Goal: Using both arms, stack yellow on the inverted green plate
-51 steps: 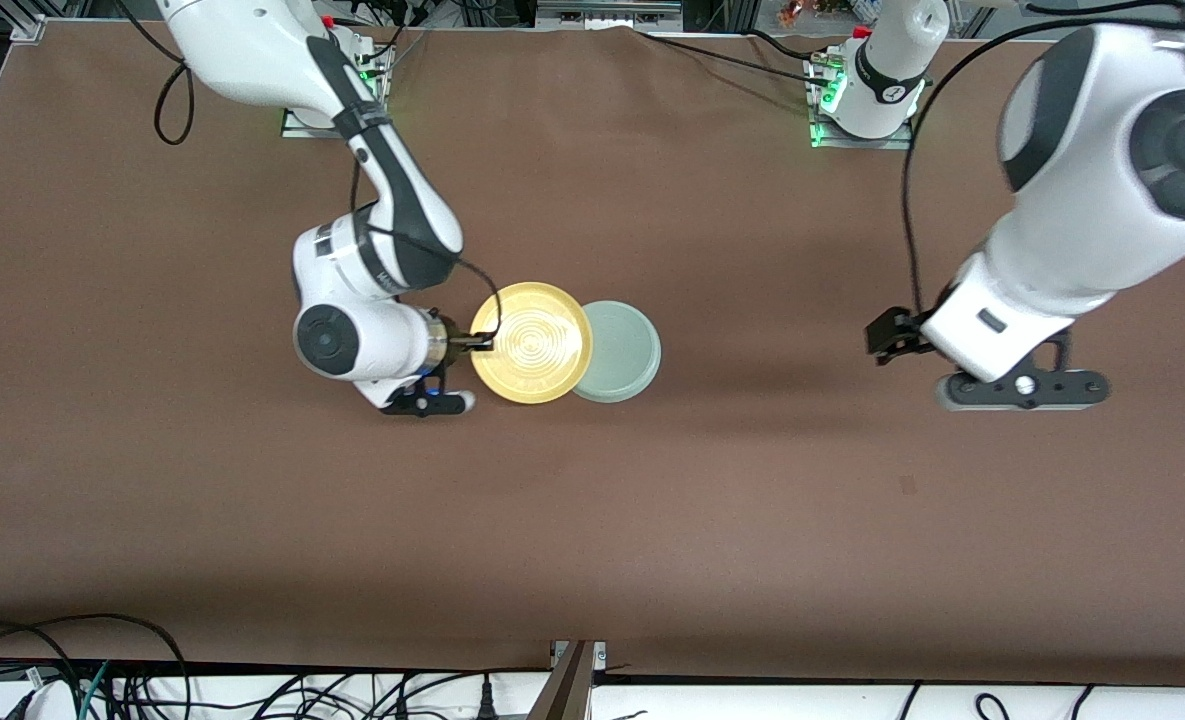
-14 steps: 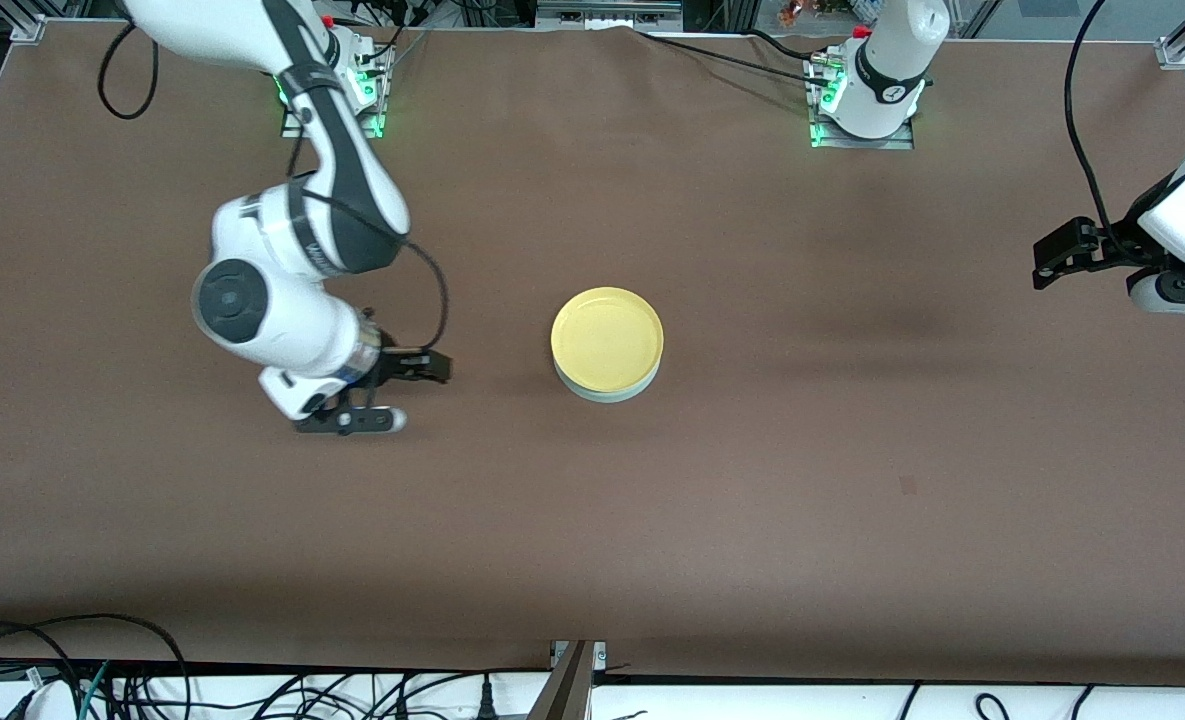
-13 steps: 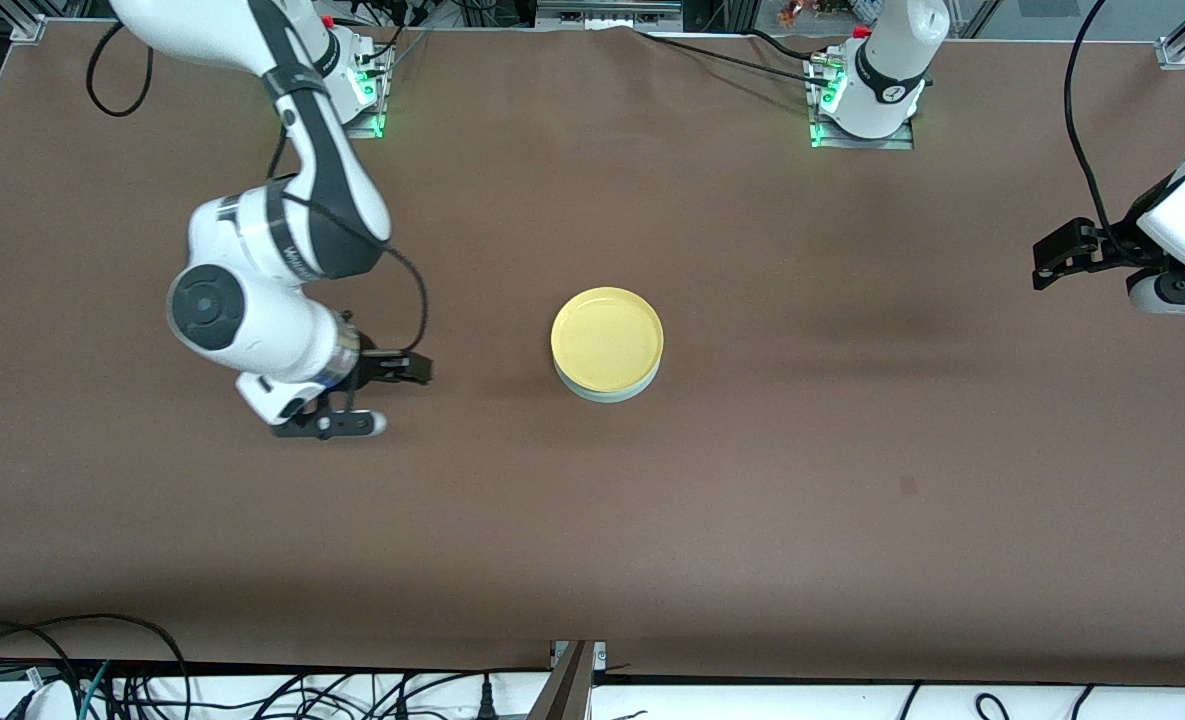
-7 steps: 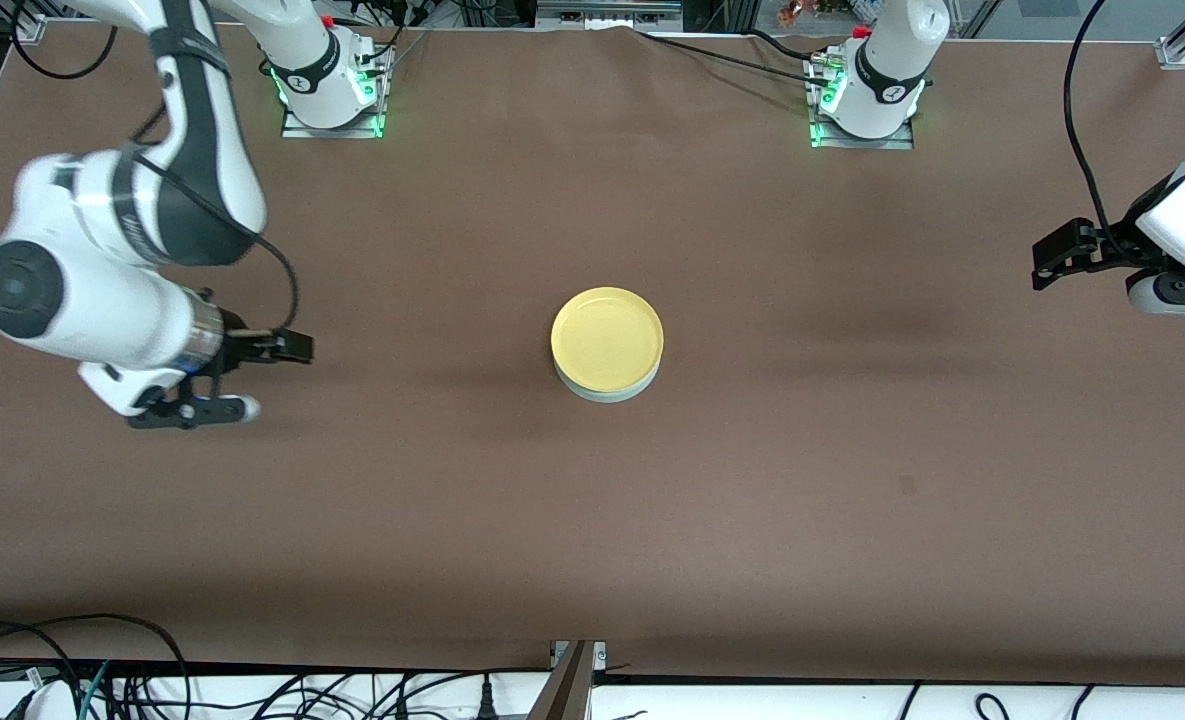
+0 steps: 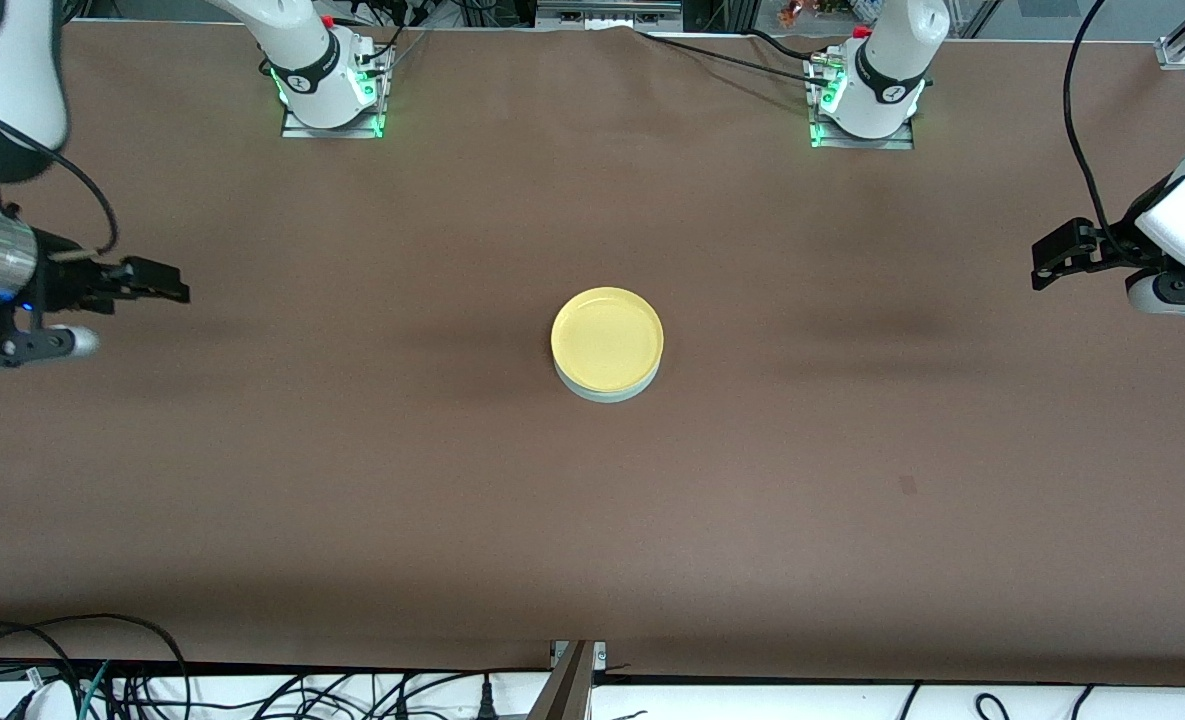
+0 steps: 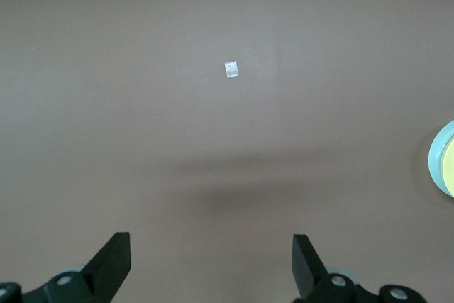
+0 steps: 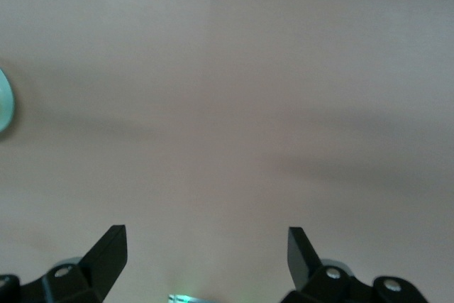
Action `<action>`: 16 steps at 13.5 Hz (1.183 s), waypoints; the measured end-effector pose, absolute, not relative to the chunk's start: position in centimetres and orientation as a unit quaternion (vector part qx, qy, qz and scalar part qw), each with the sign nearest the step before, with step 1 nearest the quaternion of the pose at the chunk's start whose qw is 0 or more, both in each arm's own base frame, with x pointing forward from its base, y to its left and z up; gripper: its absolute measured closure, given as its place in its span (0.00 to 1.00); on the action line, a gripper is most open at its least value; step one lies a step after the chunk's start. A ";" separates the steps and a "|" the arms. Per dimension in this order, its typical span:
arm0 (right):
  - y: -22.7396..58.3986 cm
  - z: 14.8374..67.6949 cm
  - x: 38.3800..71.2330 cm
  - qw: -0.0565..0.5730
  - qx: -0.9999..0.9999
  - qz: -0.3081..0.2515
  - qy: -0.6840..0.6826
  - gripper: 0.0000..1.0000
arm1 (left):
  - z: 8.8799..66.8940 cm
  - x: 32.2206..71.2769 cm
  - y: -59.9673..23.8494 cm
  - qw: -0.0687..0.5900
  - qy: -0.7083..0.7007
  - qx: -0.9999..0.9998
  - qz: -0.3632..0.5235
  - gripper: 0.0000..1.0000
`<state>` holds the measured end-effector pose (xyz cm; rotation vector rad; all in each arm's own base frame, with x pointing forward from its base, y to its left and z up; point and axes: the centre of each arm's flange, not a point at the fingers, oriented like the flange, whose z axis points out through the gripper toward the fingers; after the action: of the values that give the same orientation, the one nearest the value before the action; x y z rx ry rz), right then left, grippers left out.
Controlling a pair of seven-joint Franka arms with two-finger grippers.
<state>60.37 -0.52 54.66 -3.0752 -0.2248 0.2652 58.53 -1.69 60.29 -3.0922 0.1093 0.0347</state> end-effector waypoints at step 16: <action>-2.7 60.1 56.7 -0.009 -0.997 0.063 -0.052 0.00 | 60.2 58.4 -1.9 0.009 0.034 -0.999 0.019 0.00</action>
<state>56.71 -2.73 60.14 -3.1493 -0.1634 0.1989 58.36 -1.90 60.15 -3.1209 0.1048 0.0604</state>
